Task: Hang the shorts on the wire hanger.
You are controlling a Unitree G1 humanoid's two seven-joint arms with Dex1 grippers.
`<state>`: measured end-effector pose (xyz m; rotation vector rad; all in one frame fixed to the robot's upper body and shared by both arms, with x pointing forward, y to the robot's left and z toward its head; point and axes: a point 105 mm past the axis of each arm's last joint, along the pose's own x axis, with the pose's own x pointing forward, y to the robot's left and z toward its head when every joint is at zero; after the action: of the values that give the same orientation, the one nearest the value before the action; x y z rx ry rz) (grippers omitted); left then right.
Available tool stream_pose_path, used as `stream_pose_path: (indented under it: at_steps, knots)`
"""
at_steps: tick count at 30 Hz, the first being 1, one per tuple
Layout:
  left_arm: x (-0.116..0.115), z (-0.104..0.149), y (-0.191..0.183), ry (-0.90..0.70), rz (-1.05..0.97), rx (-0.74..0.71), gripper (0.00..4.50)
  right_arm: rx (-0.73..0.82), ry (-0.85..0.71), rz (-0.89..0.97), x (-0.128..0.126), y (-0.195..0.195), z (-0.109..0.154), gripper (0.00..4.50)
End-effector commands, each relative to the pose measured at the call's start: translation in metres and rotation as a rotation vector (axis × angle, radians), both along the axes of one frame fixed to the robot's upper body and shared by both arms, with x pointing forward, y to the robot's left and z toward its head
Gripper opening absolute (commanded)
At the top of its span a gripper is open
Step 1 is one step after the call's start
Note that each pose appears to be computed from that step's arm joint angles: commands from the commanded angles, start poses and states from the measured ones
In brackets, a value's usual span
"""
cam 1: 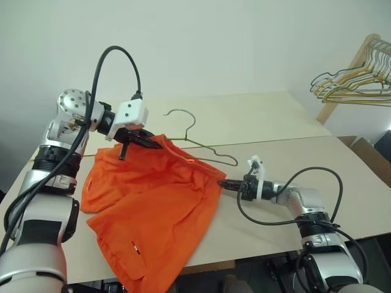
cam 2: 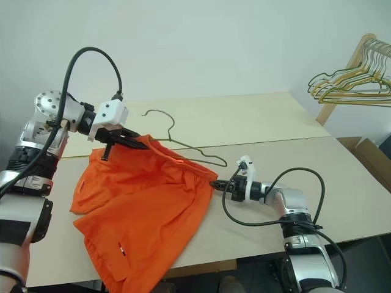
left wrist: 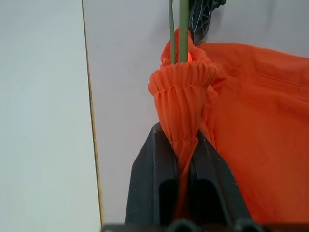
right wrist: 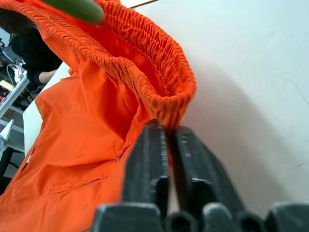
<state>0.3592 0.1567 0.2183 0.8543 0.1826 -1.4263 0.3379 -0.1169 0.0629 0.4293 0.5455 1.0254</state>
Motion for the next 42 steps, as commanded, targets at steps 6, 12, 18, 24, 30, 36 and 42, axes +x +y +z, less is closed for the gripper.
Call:
stream_pose_path:
  at_steps: [6,12,18,24,30,36,42]
  knots:
    - [-0.008,0.014,0.013,-0.031,0.01,-0.002,0.0,-0.057,-0.203,-0.065,0.013,-0.022,0.029,0.04]
    - [-0.005,0.011,0.026,-0.04,0.056,0.036,0.0,-0.17,-0.309,-0.083,0.016,-0.049,0.038,0.04]
    - [0.001,-0.001,0.031,-0.033,0.11,0.058,0.0,-0.25,-0.383,-0.024,0.008,-0.06,0.042,0.04]
    - [-0.003,-0.017,0.036,-0.013,0.107,0.121,0.0,-0.334,-0.542,0.086,0.002,-0.055,0.071,0.04]
    - [0.0,-0.031,0.028,-0.035,0.128,0.096,0.0,-0.517,-0.791,0.274,-0.008,-0.028,0.113,0.04]
    - [0.001,-0.028,0.01,-0.056,0.131,-0.02,0.0,-0.662,-0.96,0.338,0.001,-0.005,0.132,0.04]
    - [0.003,-0.025,0.007,-0.095,0.14,-0.048,0.0,-0.721,-1.106,0.382,0.009,0.011,0.15,0.04]
